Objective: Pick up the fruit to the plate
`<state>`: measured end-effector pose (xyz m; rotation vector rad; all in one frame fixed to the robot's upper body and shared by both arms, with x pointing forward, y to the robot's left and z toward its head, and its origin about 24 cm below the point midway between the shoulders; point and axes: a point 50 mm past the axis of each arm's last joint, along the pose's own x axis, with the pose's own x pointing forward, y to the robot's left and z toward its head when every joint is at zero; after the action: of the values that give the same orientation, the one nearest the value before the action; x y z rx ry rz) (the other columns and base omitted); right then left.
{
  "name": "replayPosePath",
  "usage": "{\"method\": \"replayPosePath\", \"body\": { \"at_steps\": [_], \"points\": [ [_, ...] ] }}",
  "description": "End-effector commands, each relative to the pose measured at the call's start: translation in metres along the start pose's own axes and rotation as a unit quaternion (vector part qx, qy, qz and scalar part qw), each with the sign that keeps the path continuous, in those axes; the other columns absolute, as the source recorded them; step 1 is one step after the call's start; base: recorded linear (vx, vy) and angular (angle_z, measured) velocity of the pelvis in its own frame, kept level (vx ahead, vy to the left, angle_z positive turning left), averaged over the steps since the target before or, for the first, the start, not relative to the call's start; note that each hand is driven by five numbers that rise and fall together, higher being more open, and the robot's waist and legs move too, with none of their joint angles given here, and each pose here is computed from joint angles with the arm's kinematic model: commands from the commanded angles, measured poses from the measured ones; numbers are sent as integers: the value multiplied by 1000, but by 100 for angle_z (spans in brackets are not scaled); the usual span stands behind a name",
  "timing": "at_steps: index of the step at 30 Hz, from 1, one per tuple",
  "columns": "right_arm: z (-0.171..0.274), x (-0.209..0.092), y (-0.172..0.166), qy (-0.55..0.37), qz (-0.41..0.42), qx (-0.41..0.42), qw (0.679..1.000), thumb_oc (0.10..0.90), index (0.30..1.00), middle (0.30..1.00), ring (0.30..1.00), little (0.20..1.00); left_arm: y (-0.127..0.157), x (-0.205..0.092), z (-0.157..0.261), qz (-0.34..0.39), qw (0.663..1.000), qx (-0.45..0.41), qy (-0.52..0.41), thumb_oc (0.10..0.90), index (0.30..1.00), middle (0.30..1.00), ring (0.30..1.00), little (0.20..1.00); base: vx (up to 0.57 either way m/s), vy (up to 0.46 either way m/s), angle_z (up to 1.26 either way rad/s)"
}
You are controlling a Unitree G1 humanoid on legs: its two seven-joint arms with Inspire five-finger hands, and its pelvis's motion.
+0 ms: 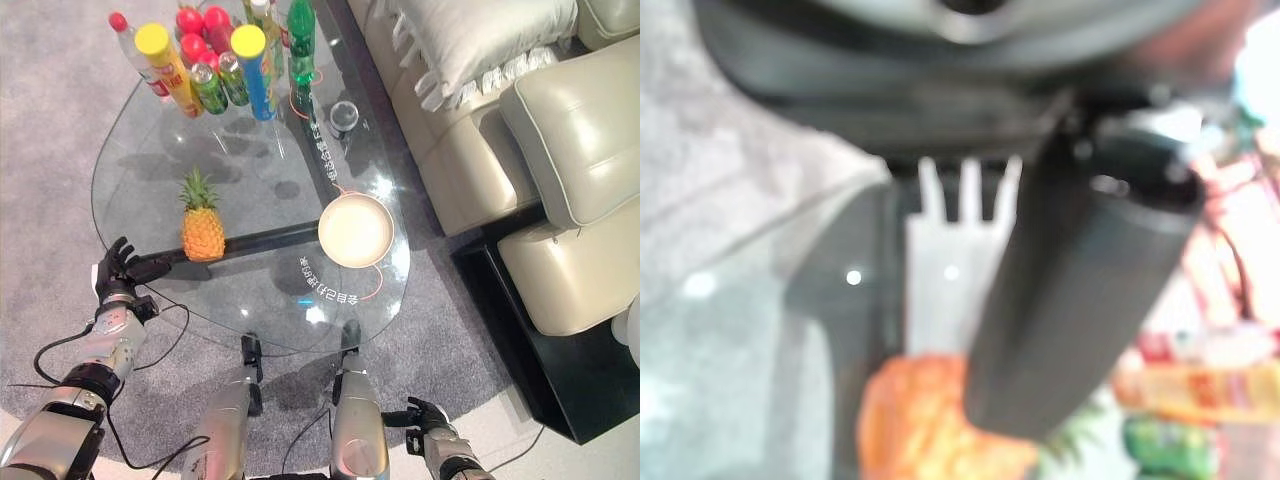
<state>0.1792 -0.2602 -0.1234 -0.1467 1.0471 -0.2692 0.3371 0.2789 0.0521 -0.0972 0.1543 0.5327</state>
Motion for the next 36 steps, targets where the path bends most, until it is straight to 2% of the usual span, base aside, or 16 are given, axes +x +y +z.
{"method": "replayPosePath", "body": {
  "at_steps": [1,13,14,20,24,28,36],
  "points": [
    [-10,-2,-20,14,-36,-6,999,800,900,900,900,900,3,12,71,-8,993,-45,-106,800,900,900,900,900,-31,6,-2],
    [-2,-3,-19,0,-43,7,999,800,900,900,900,900,-25,7,104,-91,982,-105,-129,800,900,900,900,900,-3,1,0],
    [-2,-3,-20,-2,-43,10,999,800,900,900,900,900,-27,7,106,-110,977,-134,-128,800,900,900,900,900,0,0,0],
    [-3,-4,-19,-5,-44,11,999,800,900,900,900,900,-33,3,110,-146,964,-182,-129,800,900,900,900,900,0,0,0],
    [-1,-4,-17,-6,-44,10,999,800,900,900,900,900,-33,5,107,-127,970,-169,-118,800,900,900,900,900,0,0,0],
    [0,-4,-18,-5,-42,14,999,800,900,900,900,900,-19,13,110,-58,988,-74,-126,800,900,900,900,900,0,0,0],
    [-1,-5,-18,-8,-38,18,999,800,900,900,900,900,-6,19,121,-9,990,-11,-140,800,900,900,900,900,0,0,0]
  ]
}}
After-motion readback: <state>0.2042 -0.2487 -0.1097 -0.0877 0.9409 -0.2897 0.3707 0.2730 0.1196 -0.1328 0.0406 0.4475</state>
